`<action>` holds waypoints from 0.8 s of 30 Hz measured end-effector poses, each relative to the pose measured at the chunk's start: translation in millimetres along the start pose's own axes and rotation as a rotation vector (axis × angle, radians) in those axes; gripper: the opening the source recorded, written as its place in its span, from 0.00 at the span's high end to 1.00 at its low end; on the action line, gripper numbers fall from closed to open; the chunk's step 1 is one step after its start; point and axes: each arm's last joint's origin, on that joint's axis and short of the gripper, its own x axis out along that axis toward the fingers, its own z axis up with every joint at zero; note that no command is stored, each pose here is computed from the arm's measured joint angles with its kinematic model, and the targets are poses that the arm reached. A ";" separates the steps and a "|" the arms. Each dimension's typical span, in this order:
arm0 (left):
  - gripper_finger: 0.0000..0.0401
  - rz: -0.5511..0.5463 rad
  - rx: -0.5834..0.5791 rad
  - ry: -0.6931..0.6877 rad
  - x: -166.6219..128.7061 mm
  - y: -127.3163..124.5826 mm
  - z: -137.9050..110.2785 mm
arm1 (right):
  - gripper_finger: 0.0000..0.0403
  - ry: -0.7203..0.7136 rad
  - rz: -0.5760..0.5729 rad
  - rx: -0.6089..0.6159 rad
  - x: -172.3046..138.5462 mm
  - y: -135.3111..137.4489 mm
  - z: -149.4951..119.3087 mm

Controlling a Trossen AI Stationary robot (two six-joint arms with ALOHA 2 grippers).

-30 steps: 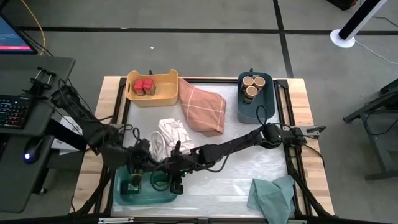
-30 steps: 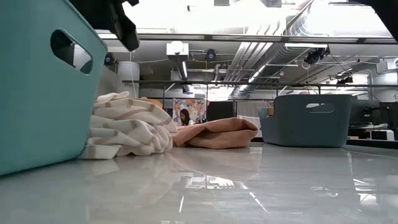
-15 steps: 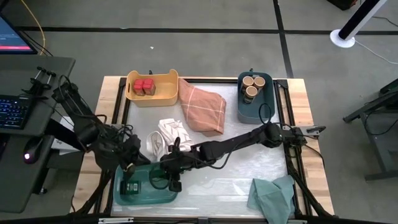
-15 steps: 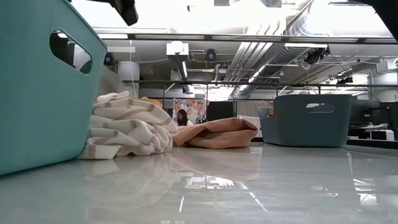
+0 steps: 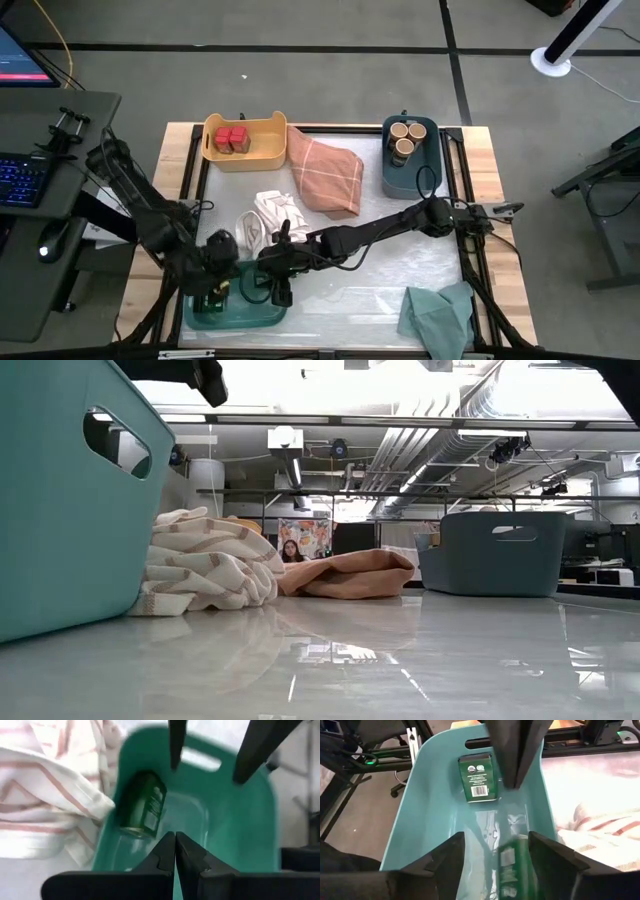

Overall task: Sort spices by type
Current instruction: Put the black seasoning can into the green bin

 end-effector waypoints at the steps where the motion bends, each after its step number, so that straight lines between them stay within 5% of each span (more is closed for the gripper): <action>1: 1.00 0.015 0.012 0.015 6.2 -2.9 -2.7 | 0.46 0.000 0.000 0.000 0.0 0.0 0.0; 10: 1.00 0.090 0.064 0.101 38.8 -16.5 -20.0 | 0.46 0.012 -0.004 0.032 -4.6 -4.5 5.2; 16: 0.99 0.098 0.098 0.093 42.6 -12.9 -11.7 | 0.46 0.008 -0.003 0.009 -43.6 -1.4 32.3; 24: 0.81 0.009 0.200 0.169 49.3 -9.6 3.0 | 0.45 0.136 -0.311 -0.024 -128.7 -2.7 36.4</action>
